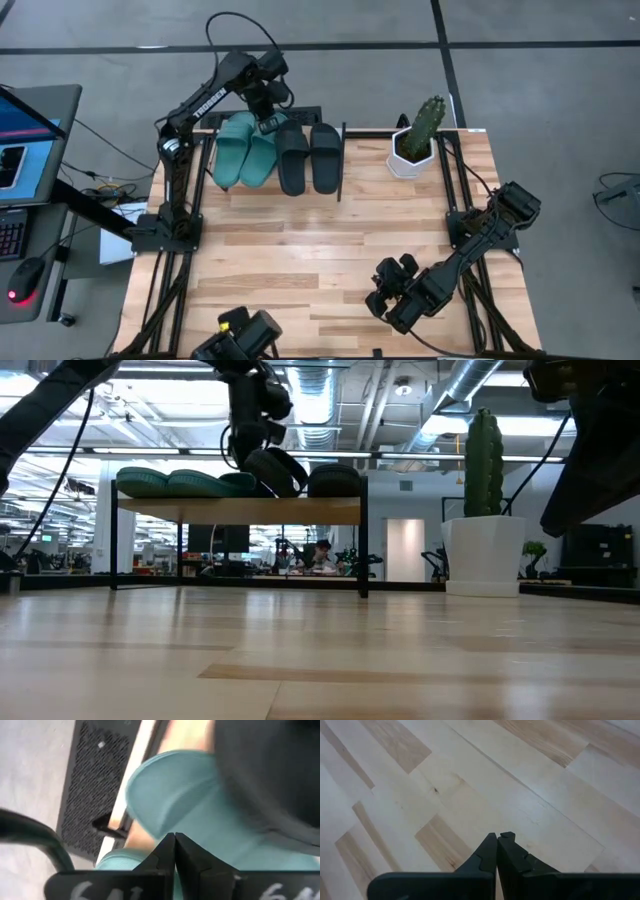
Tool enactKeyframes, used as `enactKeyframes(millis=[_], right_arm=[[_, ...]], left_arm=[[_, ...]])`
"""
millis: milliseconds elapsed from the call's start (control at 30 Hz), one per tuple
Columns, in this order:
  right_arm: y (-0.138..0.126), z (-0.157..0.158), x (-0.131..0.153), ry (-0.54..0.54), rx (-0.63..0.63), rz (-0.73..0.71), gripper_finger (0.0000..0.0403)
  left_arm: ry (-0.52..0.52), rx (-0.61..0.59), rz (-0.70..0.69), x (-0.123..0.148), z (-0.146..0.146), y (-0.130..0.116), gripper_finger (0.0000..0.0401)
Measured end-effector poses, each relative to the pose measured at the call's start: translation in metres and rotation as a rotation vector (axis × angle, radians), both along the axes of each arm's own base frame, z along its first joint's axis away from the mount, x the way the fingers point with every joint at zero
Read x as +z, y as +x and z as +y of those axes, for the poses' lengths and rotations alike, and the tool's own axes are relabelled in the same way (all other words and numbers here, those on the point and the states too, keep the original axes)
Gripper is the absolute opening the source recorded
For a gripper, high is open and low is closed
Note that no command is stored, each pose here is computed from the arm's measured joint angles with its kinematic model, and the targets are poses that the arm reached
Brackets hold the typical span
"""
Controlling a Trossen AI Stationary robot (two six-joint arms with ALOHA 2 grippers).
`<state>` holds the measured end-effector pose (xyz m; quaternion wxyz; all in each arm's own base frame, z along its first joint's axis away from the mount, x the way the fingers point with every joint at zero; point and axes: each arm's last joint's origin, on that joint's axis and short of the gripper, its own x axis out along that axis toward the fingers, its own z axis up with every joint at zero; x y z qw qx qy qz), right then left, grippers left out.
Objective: Pick and place slides into the shelf
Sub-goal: Adjust the slides on the shelf
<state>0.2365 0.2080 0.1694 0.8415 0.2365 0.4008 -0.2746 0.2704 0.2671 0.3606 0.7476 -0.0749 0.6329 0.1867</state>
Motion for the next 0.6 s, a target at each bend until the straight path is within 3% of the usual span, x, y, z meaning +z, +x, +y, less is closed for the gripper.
enactKeyframes(millis=[200, 333, 467, 600], right_arm=[[0.000, 0.000, 0.000, 0.000, 0.001, 0.001, 0.0000], [-0.002, 0.002, 0.000, 0.003, 0.010, -0.002, 0.0000], [-0.004, 0.005, 0.000, 0.003, 0.020, -0.003, 0.0000], [-0.005, 0.006, 0.000, 0.003, 0.026, -0.003, 0.0000]], left_arm=[[0.086, -0.077, -0.012, 0.024, -0.031, 0.003, 0.0000], [0.091, -0.100, -0.026, 0.036, -0.058, -0.011, 0.0000], [0.055, -0.135, 0.053, 0.023, -0.089, -0.032, 0.0000], [0.028, -0.264, 0.135, 0.002, -0.123, -0.056, 0.0000]])
